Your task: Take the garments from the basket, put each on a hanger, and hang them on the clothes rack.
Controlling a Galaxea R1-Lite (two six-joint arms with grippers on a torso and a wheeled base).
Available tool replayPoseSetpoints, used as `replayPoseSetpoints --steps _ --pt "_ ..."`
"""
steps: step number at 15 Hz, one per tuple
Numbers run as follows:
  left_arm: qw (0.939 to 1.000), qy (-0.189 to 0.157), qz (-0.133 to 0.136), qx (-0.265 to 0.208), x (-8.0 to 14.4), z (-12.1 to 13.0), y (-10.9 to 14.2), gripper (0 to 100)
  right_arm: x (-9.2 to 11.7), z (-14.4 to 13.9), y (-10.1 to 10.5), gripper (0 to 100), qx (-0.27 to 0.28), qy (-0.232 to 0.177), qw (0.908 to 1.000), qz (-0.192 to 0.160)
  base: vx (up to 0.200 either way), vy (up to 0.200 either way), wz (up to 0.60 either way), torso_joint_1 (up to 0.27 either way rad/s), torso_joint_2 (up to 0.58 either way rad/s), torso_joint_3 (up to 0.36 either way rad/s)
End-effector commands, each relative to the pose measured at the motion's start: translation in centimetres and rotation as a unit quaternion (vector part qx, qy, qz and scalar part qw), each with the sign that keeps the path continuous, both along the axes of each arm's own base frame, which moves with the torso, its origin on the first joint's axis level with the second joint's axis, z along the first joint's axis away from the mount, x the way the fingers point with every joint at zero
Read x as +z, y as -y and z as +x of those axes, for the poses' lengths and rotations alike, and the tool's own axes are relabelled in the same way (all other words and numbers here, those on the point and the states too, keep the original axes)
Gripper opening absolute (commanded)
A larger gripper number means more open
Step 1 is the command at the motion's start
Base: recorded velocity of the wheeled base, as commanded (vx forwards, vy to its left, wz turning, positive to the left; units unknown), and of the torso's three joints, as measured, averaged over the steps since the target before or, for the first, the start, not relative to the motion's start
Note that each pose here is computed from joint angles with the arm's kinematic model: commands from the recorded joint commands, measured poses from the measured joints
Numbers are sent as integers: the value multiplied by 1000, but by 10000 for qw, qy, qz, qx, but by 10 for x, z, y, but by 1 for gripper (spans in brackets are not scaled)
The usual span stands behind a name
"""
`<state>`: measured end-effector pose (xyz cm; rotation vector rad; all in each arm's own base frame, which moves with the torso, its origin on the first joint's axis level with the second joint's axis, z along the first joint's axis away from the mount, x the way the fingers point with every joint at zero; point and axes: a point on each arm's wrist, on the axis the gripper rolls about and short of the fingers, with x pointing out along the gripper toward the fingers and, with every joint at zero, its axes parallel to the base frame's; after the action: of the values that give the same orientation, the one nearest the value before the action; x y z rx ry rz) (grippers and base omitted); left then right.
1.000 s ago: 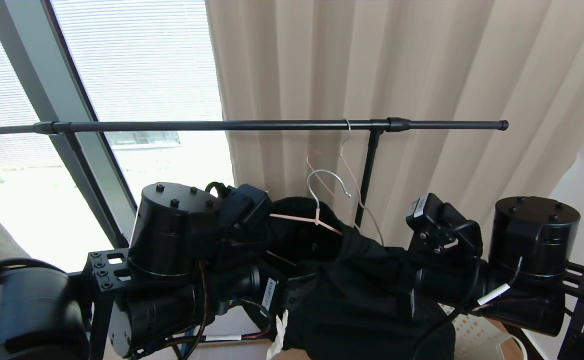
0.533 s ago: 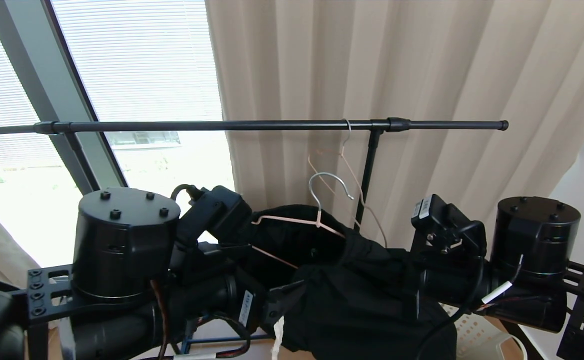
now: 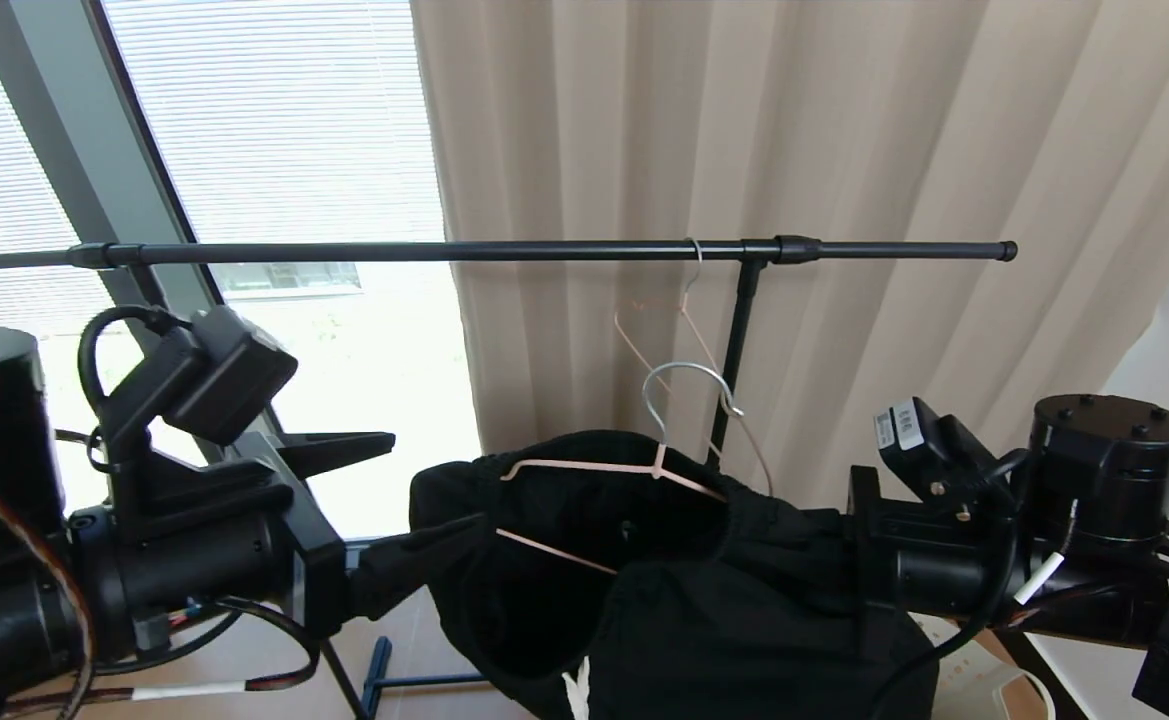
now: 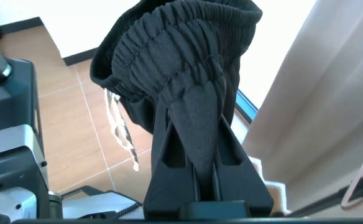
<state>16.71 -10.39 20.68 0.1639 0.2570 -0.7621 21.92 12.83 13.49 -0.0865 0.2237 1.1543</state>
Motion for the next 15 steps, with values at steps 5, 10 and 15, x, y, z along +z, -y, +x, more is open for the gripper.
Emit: replayPoseSetpoints --steps 5,10,15 --pt "9764 1045 1121 -1519 -12 44 -53 100 -5 -5 9 0 231 -2 9997 105 0 0 0 0 0 0" --pt "9397 1495 1843 -2465 -43 83 -26 100 -4 -10 11 0 326 159 9993 64 0 0 0 0 0 0" --pt "9332 1310 1968 -2705 -57 99 2 100 -1 -18 13 0 519 223 9983 113 0 0 0 0 0 0"
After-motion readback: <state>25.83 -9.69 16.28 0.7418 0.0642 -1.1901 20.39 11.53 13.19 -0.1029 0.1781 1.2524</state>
